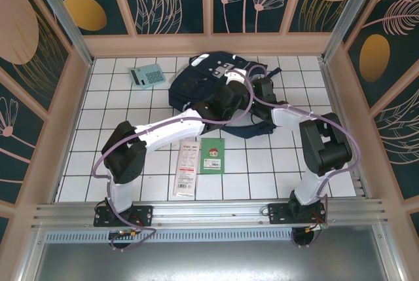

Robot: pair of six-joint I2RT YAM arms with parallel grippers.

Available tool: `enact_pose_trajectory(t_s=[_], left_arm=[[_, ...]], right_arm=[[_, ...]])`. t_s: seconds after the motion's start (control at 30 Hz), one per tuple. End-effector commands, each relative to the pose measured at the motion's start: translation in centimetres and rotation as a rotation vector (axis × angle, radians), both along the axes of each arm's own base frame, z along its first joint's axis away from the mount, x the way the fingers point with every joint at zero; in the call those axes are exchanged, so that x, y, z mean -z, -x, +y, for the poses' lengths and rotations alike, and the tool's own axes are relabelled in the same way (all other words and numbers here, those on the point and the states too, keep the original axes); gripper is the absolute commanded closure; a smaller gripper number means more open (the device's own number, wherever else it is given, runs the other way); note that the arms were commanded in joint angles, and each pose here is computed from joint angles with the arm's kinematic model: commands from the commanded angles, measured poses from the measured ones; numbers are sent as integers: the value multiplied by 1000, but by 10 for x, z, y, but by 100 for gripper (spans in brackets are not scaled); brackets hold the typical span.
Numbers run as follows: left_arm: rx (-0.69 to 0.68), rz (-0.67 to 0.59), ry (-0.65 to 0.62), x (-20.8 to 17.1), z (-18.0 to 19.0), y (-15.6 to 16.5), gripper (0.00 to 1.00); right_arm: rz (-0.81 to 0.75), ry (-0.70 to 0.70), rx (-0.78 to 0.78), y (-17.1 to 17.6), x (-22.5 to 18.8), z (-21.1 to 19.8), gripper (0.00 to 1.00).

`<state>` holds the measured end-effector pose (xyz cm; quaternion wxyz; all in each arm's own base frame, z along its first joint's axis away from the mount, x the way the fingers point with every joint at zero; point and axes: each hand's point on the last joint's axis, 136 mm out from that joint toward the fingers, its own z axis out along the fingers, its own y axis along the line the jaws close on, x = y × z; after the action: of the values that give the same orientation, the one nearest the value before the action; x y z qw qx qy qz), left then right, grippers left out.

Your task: Pack books, pencil case, and school supplies into a backpack

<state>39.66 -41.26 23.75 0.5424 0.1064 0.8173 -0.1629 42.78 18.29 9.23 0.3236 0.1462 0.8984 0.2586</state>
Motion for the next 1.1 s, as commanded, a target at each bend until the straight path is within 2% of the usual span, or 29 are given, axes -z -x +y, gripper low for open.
enact_pose_trajectory(t_s=[0.0, 0.3, 0.57, 0.8, 1.07], left_arm=[[-53, -60, 125, -41, 15, -10, 100], [-68, -55, 126, -37, 25, -11, 100], [-87, -58, 138, -41, 32, -17, 100], [-107, -53, 140, -40, 40, -23, 100], [-141, -49, 145, -40, 49, -35, 100]], right_arm=[[-85, 2, -2, 6, -34, -3, 11], [-137, 21, -24, 57, -48, -18, 15], [-161, 55, -158, 121, -46, 6, 23], [-80, 150, -238, 180, -12, 50, 17], [36, 262, -279, 225, 35, 82, 10]])
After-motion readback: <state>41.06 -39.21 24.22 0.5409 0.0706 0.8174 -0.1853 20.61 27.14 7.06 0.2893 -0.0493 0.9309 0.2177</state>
